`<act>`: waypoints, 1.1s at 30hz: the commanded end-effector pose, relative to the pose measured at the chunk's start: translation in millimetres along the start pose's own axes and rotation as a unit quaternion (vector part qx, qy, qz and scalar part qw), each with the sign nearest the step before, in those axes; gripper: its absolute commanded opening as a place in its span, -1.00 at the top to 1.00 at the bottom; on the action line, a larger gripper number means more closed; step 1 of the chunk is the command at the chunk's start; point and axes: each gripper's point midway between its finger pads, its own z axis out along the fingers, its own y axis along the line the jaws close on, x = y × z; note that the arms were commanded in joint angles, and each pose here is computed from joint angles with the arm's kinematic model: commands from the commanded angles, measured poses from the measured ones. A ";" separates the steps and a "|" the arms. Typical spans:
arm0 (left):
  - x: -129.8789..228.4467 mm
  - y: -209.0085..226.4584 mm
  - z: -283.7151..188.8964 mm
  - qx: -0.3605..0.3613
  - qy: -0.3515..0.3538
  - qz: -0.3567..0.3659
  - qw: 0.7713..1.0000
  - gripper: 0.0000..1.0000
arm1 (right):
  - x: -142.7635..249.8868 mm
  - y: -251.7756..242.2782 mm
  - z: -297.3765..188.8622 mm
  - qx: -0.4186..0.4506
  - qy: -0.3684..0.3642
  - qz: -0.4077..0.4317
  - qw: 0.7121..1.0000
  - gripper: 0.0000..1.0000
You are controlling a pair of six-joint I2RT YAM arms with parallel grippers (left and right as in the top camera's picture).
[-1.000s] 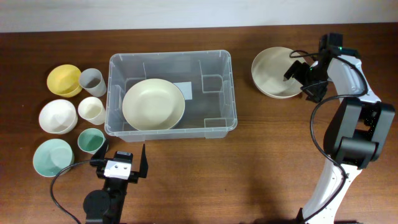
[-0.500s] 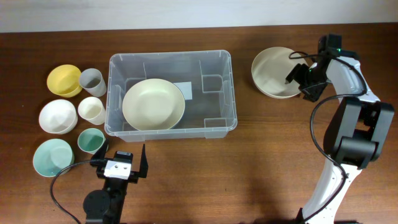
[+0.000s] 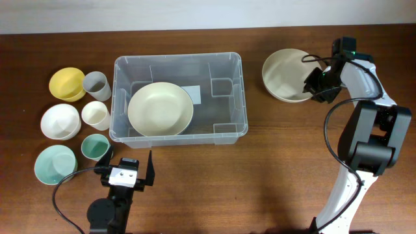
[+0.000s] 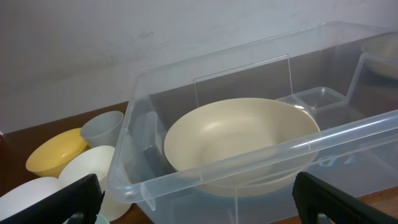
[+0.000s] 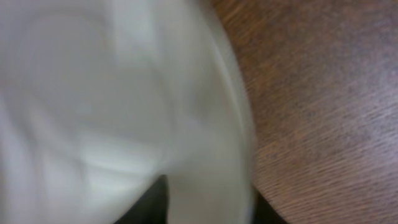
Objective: Pack container
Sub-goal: 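Move the right gripper to the remaining cream bowl and grasp its rim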
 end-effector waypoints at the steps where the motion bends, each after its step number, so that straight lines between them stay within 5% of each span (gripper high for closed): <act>1: 2.0 0.2 0.0 0.000 0.002 0.002 1.000 -0.99 | 3.0 1.5 6.8 -0.001 0.005 -0.001 1.000 0.83; 9: 2.0 0.2 0.0 0.000 0.002 0.002 1.000 -0.99 | -22.8 21.6 -18.6 -0.072 -0.018 0.016 0.997 0.92; 13: 2.0 0.2 0.0 0.000 0.002 0.002 1.000 -0.99 | -55.9 54.4 -93.4 -0.173 -0.070 0.002 0.982 0.93; 18: 2.0 0.2 0.0 0.000 0.002 0.002 1.000 -0.99 | -48.0 123.6 -227.9 -0.356 -0.103 -0.088 0.924 0.92; 21: 2.0 0.2 0.0 0.000 0.002 0.002 1.000 -0.99 | -39.7 125.1 -262.8 -0.325 -0.147 -0.101 0.929 0.92; 25: 2.0 0.2 0.0 0.000 0.002 0.002 1.000 -0.99 | -46.7 53.9 -227.4 -0.098 -0.184 -0.020 0.978 0.67; 31: 2.0 0.2 0.0 0.000 0.002 0.002 1.000 -0.99 | -21.0 36.7 -138.4 -0.037 -0.077 -0.028 0.996 0.53; 33: 2.0 0.2 0.0 0.000 0.002 0.002 1.000 -0.99 | -17.1 28.4 -101.7 -0.023 -0.049 -0.023 0.998 -0.01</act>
